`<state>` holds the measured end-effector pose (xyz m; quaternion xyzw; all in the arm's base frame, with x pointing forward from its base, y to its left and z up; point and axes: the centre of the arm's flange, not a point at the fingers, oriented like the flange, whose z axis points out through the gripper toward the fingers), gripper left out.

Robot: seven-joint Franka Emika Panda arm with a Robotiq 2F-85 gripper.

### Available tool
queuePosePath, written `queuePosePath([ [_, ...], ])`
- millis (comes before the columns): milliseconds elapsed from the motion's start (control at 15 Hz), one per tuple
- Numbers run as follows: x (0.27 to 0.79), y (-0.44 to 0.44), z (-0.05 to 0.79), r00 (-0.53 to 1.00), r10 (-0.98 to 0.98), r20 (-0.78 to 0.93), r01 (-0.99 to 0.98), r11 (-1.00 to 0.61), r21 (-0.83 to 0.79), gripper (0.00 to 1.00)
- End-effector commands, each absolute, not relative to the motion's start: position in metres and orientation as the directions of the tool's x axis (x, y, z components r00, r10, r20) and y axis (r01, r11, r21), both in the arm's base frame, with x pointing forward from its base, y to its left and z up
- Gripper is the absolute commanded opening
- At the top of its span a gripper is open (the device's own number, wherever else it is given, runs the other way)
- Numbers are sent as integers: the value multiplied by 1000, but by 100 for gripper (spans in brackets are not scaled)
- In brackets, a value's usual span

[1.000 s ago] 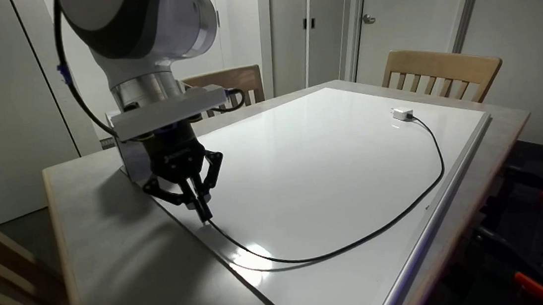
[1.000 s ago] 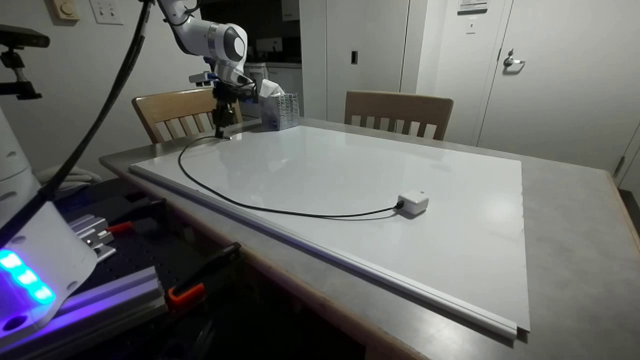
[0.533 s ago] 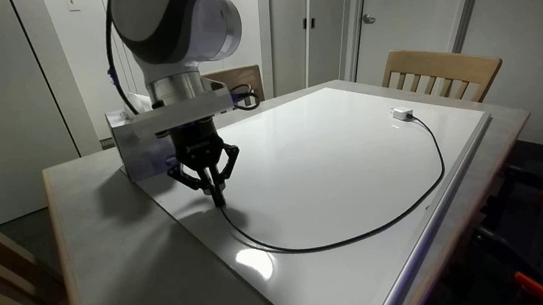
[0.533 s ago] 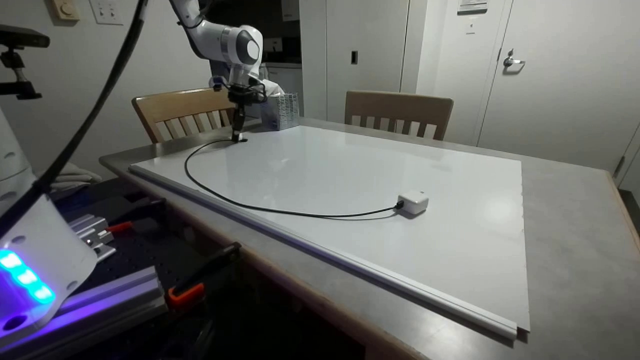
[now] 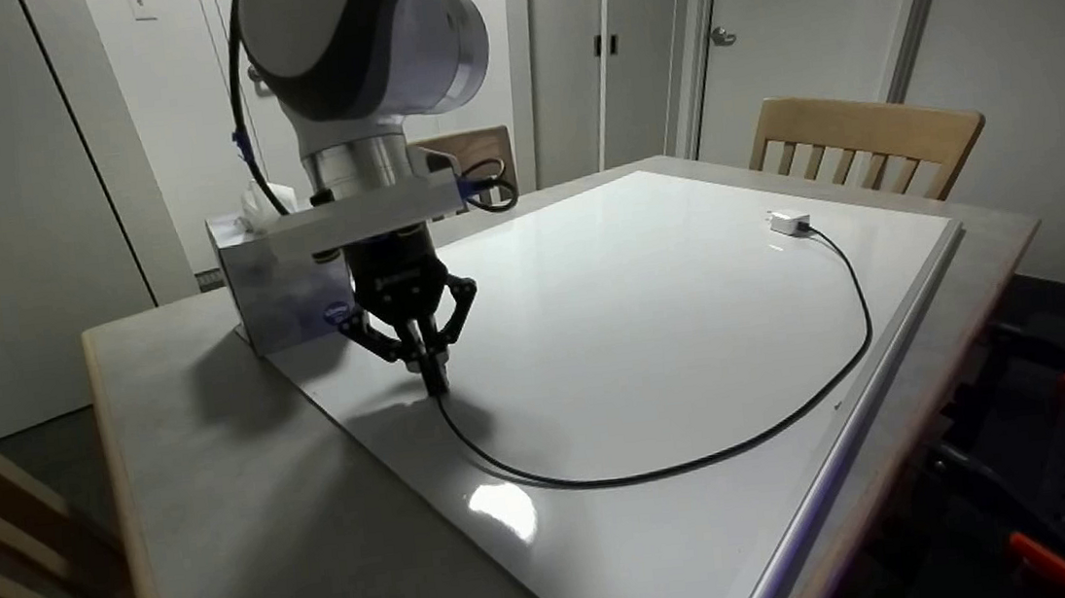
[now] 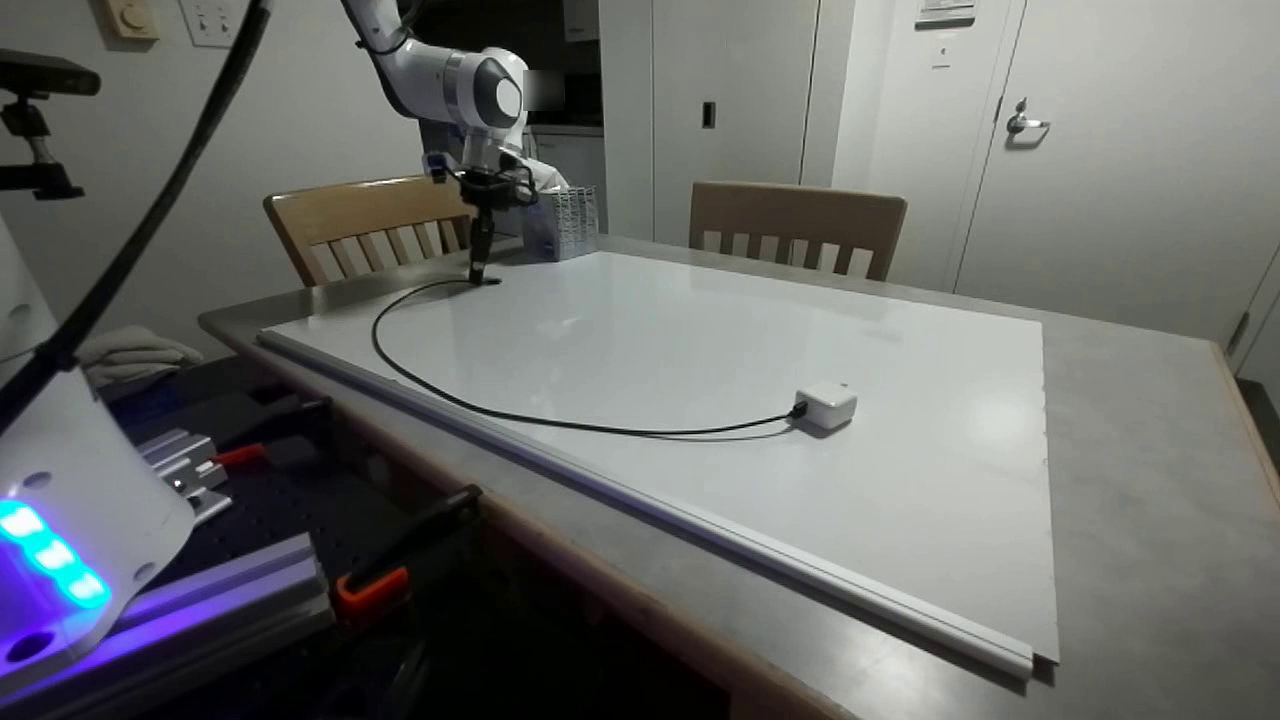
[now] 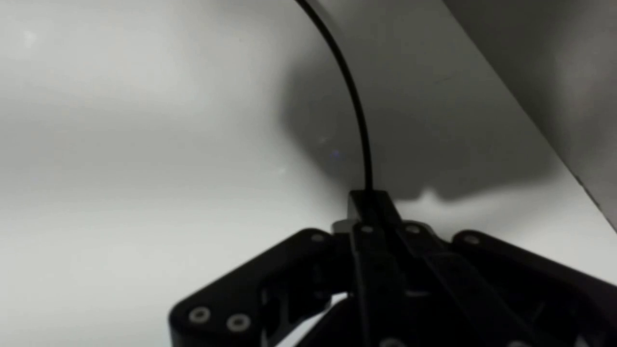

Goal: Wind the charging cable

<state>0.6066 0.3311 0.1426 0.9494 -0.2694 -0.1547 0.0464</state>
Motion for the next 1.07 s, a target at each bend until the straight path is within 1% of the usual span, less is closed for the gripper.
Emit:
queuePosePath([
  [0, 609, 332, 140, 807, -523, -274, -495, -852, 169, 1],
  [467, 604, 296, 151, 760, -604, -242, -563, -797, 220, 1],
  [533, 603, 321, 166, 745, -625, -234, -583, -780, 226, 1],
  [600, 602, 319, 168, 730, -644, -228, -603, -764, 229, 1],
  [800, 596, 316, 184, 667, -719, -194, -681, -694, 233, 1],
  [1000, 579, 282, 190, 549, -823, -146, -790, -568, 231, 1],
])
